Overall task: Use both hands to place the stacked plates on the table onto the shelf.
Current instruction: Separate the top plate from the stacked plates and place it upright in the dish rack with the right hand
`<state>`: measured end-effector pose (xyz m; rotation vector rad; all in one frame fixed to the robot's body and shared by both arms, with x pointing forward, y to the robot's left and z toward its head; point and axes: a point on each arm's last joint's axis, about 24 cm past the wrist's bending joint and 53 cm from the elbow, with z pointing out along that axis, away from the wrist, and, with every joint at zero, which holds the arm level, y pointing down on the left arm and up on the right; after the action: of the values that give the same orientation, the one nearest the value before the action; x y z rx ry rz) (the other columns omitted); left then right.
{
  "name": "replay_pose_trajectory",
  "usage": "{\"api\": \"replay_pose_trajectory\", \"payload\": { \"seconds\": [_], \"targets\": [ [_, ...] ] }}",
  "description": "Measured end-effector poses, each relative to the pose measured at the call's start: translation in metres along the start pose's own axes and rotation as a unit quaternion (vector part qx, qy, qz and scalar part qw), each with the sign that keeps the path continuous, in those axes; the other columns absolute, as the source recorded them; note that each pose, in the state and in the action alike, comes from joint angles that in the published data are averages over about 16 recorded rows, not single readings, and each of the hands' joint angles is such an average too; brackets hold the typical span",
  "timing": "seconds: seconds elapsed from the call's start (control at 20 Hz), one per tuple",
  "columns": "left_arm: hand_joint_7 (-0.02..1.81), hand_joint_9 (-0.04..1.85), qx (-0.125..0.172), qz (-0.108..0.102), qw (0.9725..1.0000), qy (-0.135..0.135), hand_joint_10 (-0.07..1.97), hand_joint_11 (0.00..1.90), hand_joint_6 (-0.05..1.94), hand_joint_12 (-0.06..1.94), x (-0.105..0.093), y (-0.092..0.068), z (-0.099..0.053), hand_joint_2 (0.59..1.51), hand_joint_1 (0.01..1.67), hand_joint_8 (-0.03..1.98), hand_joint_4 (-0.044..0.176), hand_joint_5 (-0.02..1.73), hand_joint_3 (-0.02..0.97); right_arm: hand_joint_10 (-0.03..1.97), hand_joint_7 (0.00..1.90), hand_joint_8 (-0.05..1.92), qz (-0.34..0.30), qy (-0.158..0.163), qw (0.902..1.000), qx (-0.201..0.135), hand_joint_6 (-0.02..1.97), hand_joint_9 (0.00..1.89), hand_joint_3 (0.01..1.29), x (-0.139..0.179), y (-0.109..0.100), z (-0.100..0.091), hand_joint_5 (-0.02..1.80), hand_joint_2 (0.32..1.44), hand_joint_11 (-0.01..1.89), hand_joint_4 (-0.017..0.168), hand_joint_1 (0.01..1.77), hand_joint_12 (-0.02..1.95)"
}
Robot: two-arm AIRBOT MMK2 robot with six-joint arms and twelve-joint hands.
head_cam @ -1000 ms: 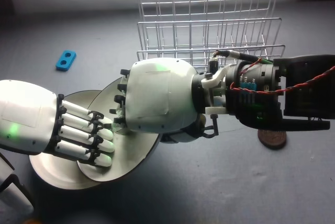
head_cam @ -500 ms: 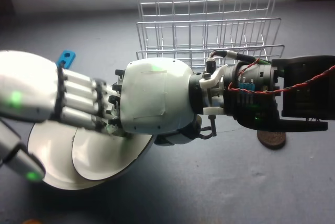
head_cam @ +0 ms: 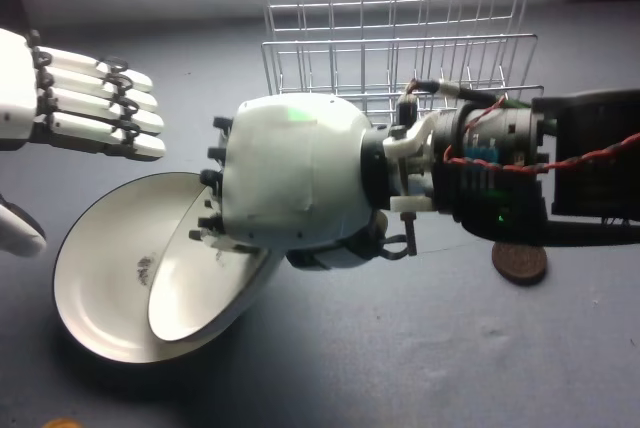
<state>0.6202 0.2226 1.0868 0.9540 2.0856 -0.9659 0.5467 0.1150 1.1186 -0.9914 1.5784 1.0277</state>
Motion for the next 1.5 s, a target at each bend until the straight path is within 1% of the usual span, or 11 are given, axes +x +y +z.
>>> {"api": "replay_pose_trajectory", "payload": {
  "seconds": [0.2,0.35,0.65,0.9,1.05,1.15,1.3,1.5],
  "targets": [
    [0.05,0.03,-0.021,-0.004,0.9998,-0.005,0.01,0.02,0.02,-0.01,-0.002,0.014,-0.012,1.132,0.03,0.0,-0.001,0.07,0.017,0.02,1.04,0.79,0.001,-0.01,0.9999,0.0,0.73,1.29,0.01,-0.018,0.006,-0.007,0.92,0.97,0.96,0.018,1.18,1.0],
    [0.06,0.03,-0.032,-0.007,0.9994,-0.007,0.01,0.02,0.02,-0.01,-0.004,0.021,-0.018,1.132,0.03,0.0,-0.001,0.07,0.016,0.02,1.06,0.81,0.003,-0.022,0.9997,0.002,0.79,1.29,0.01,-0.035,0.01,-0.015,0.95,0.98,0.96,0.022,1.18,1.01],
    [0.06,0.04,-0.043,-0.013,0.9989,-0.014,0.01,0.02,0.01,-0.01,-0.008,0.026,-0.022,1.133,0.03,0.0,-0.001,0.07,0.016,0.02,1.08,0.82,0.025,-0.05,0.9984,0.013,0.89,1.3,0.01,-0.073,0.011,-0.039,0.98,0.98,0.95,0.028,1.19,1.02],
    [0.07,0.04,-0.048,-0.015,0.9986,-0.02,0.01,0.02,0.01,-0.01,-0.011,0.028,-0.022,1.133,0.03,0.0,-0.001,0.07,0.016,0.01,1.08,0.82,0.069,-0.075,0.9944,0.028,0.92,1.31,0.01,-0.106,0.002,-0.063,0.99,0.98,0.95,0.027,1.19,1.01],
    [0.07,0.04,-0.049,-0.016,0.9985,-0.019,0.01,0.02,0.01,-0.01,-0.011,0.028,-0.021,1.133,0.03,0.0,-0.001,0.07,0.016,0.01,1.08,0.82,0.111,-0.094,0.9886,0.037,0.92,1.31,0.01,-0.126,-0.008,-0.079,0.99,0.98,0.96,0.027,1.19,1.01],
    [0.07,0.05,-0.049,-0.016,0.9985,-0.018,0.01,0.02,0.01,-0.01,-0.011,0.028,-0.02,1.133,0.03,0.0,-0.001,0.07,0.016,0.01,1.09,0.82,0.144,-0.106,0.983,0.043,0.92,1.32,0.01,-0.137,-0.016,-0.089,0.99,0.98,0.97,0.027,1.19,1.01],
    [0.07,0.05,-0.049,-0.017,0.9985,-0.016,0.01,0.02,0.01,-0.01,-0.01,0.027,-0.019,1.133,0.03,0.0,-0.001,0.07,0.016,0.01,1.09,0.82,0.192,-0.122,0.9723,0.053,0.91,1.32,0.01,-0.15,-0.031,-0.103,0.99,0.98,0.98,0.026,1.19,1.02],
    [0.07,0.05,-0.046,-0.018,0.9987,-0.012,0.01,0.02,0.01,-0.01,-0.007,0.025,-0.016,1.134,0.03,0.0,-0.001,0.07,0.017,0.01,1.09,0.82,0.248,-0.146,0.9554,0.066,0.92,1.32,0.01,-0.168,-0.05,-0.122,0.99,0.98,0.98,0.026,1.19,1.02]
  ]
}}
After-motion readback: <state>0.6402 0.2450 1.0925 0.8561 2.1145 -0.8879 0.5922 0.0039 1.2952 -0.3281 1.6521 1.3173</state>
